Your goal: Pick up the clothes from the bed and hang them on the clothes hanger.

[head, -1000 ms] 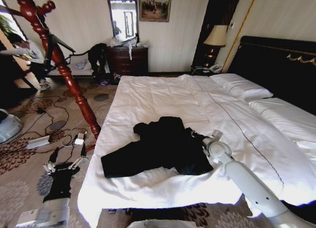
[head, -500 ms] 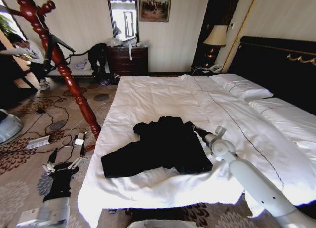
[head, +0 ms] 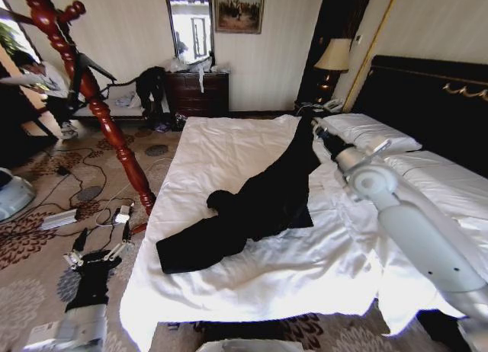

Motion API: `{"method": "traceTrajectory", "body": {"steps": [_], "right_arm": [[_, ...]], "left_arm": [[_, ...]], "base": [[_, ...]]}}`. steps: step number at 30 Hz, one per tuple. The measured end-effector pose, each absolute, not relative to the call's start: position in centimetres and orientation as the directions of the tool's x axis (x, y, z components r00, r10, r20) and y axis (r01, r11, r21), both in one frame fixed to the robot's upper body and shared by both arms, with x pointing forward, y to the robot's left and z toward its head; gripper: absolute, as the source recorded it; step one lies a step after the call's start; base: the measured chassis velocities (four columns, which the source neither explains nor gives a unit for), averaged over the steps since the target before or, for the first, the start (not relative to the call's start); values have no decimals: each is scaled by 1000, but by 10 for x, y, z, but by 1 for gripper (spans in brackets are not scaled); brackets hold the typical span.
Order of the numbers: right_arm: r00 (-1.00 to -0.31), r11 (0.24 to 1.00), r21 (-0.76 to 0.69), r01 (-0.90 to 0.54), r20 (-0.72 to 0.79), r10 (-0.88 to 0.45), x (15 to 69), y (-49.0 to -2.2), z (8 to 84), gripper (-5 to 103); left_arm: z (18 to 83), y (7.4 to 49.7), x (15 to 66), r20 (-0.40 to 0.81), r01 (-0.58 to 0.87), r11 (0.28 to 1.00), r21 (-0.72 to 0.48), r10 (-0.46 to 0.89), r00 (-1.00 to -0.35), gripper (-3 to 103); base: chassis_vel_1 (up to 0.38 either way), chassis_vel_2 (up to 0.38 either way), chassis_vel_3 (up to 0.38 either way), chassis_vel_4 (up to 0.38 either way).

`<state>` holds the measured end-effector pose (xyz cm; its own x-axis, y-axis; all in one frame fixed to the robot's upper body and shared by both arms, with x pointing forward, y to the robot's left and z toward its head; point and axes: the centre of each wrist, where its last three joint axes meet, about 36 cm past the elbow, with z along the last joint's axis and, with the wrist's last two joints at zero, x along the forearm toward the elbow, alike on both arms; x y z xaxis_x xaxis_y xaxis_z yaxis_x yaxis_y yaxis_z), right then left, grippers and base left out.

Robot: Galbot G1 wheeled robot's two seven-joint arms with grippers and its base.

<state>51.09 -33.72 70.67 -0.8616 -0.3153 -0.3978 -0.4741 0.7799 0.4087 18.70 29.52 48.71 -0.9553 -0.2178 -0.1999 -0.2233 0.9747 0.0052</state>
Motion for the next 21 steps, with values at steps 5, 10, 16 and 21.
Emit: {"method": "traceTrajectory", "body": {"steps": [5,10,16,21], "right_arm": [[-792,749,356,-559,-498,-354,511,-323,759,0],[-750,716,346,-607,-548,-370,540,-298,801,0],[-647,645,294,-706,-639,-416,550,-247,896,0],[-591,592,270,-759,-668,-453,533,-217,937,0]], "left_arm": [[486,296,189,-202,-225,974,3,-220,-954,100],[484,297,190,-203,-232,973,-10,-229,-952,100],[482,298,191,-203,-239,971,-16,-237,-950,100],[481,298,192,-205,-241,970,-19,-240,-949,100]], "base": [[0,0,0,0],[0,0,0,0],[0,0,0,0],[0,0,0,0]]}}
